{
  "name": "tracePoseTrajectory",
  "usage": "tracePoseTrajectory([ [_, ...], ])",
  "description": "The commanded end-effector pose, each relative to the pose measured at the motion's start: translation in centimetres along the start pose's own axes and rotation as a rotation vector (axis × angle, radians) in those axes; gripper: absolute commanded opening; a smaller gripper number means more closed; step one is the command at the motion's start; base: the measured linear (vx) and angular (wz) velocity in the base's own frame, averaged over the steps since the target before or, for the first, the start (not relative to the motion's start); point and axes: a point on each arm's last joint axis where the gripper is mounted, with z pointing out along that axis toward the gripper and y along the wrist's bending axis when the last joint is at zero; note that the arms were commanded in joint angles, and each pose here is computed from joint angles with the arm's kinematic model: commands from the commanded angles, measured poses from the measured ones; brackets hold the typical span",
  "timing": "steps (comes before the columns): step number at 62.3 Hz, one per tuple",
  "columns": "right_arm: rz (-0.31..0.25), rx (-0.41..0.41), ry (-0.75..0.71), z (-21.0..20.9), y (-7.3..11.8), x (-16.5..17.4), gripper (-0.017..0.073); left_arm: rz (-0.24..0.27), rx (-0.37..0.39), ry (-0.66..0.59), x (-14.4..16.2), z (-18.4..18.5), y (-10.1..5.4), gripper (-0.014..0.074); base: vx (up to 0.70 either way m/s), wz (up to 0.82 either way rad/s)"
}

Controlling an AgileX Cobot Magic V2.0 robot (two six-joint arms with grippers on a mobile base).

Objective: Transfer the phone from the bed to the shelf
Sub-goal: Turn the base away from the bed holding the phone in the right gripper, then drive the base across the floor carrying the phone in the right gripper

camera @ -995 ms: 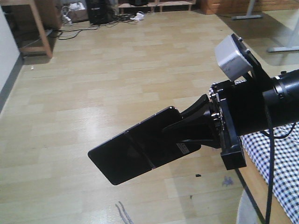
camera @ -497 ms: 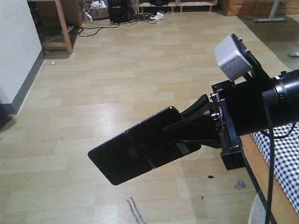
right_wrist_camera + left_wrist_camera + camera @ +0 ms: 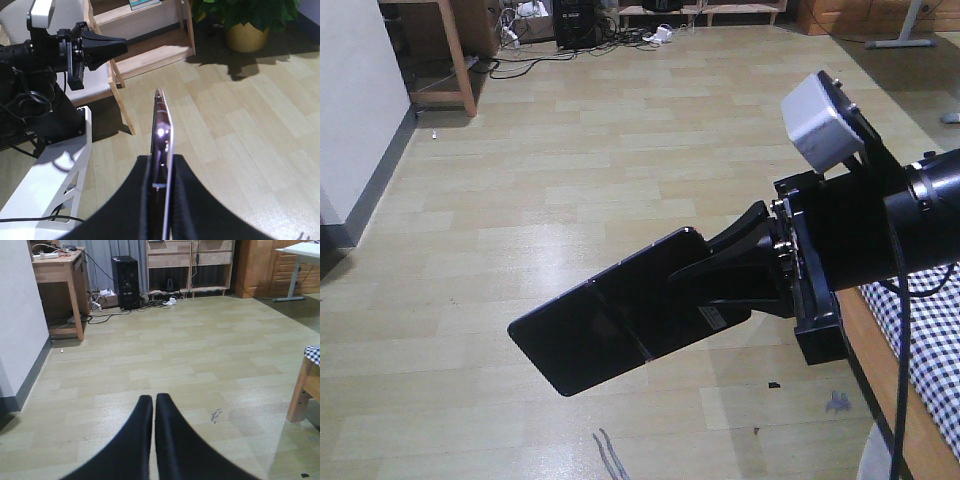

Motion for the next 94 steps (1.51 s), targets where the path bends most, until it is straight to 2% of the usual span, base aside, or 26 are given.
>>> tracePoseTrajectory([
  [1, -0.022, -0.077, -0.085, -0.96, 1.76, -1.49, -0.0001, -0.013, -0.009, -0.074, -0.62, -0.05, 0.08, 0.0001, 0.05, 0.05],
  [48, -0.022, -0.077, -0.085, -0.96, 1.76, -1.49, -0.0001, -0.013, -0.009, -0.074, -0.62, -0.05, 0.08, 0.0001, 0.1, 0.08],
  [94, -0.022, -0.077, -0.085, -0.96, 1.76, -1.49, -0.0001, -0.013, -0.009, -0.074, -0.62, -0.05, 0.08, 0.0001, 0.23, -0.02],
])
